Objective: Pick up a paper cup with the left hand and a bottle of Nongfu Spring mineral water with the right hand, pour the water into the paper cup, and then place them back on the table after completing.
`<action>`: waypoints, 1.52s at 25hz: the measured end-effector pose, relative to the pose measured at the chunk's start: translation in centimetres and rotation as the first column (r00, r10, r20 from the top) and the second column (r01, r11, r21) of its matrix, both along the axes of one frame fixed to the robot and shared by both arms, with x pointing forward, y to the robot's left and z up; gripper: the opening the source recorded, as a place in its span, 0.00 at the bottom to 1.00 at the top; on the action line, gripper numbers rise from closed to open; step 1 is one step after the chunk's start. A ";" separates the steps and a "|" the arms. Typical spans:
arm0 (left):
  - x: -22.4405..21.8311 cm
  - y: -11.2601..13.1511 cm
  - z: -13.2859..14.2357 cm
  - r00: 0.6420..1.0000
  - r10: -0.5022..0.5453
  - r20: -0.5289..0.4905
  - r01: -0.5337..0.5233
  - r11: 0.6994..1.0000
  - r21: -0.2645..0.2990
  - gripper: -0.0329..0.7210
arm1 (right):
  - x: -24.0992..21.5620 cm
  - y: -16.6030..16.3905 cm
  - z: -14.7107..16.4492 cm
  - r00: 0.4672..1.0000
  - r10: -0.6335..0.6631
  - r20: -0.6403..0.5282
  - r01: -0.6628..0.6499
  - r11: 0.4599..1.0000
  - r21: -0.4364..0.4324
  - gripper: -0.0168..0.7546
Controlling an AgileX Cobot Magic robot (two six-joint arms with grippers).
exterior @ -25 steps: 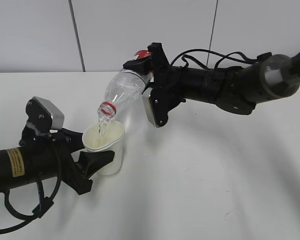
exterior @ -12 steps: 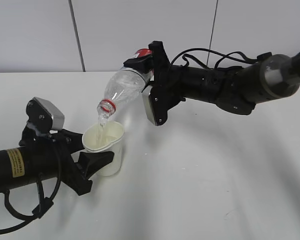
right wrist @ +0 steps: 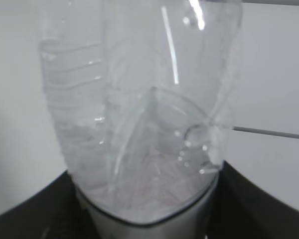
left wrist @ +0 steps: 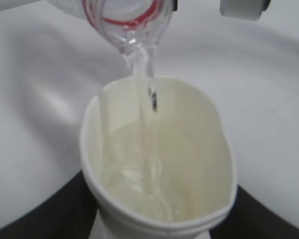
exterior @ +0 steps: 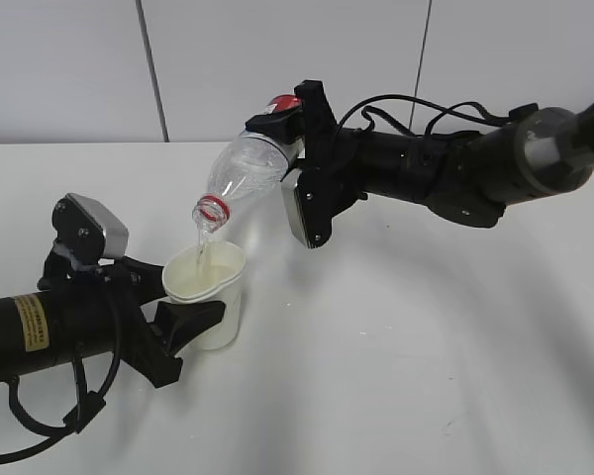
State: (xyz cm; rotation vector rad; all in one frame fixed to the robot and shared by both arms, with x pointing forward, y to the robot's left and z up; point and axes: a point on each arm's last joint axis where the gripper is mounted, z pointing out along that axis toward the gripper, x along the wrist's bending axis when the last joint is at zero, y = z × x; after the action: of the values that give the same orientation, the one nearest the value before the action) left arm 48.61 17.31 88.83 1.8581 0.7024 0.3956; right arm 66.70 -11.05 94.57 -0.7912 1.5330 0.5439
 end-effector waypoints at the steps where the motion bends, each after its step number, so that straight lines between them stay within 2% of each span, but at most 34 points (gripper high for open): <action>1: 0.0 0.0 0.0 1.000 0.000 -0.001 0.000 1.000 0.002 0.58 | 0.0 0.0 0.0 1.000 0.000 0.000 0.000 1.000 0.000 0.57; 12: 0.0 0.0 0.0 1.000 0.000 0.000 0.000 1.000 0.000 0.58 | 0.0 0.0 0.0 1.000 -0.001 0.004 0.001 1.000 -0.003 0.57; 17: 0.0 -0.1 0.2 1.000 -0.005 0.016 0.005 1.000 -0.023 0.58 | 0.0 0.0 0.0 1.000 -0.001 0.005 0.001 1.000 -0.001 0.57; 27: 0.1 -0.1 0.3 1.000 0.003 0.021 -0.003 0.999 -0.035 0.58 | 0.2 -0.1 0.2 0.999 -0.032 -0.020 0.033 0.999 0.043 0.57; 31: 0.5 0.0 0.8 0.998 0.050 0.049 -0.046 0.996 -0.077 0.58 | -0.1 -0.3 -0.3 0.991 -0.041 -0.129 0.057 0.991 0.121 0.57; 34: 0.6 0.1 0.9 0.996 0.059 0.071 -0.053 0.995 -0.079 0.58 | -0.7 -0.4 -1.2 0.955 -0.039 -0.293 0.110 0.967 0.228 0.57; 36: 0.6 0.1 0.9 0.996 0.057 0.075 -0.052 0.996 -0.079 0.58 | -1.2 -0.6 -1.8 0.897 -0.015 -0.443 0.186 0.920 0.345 0.57; 38: 0.6 0.1 1.0 0.995 0.061 0.076 -0.055 0.995 -0.082 0.58 | -1.6 -0.8 -2.1 0.824 0.047 -0.565 0.281 0.832 0.478 0.57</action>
State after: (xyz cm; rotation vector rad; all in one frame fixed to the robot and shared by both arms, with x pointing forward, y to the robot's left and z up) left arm 49.23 17.40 89.79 1.7410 0.7101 0.4696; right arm 65.07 -11.89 92.48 -0.0676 1.8081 1.1304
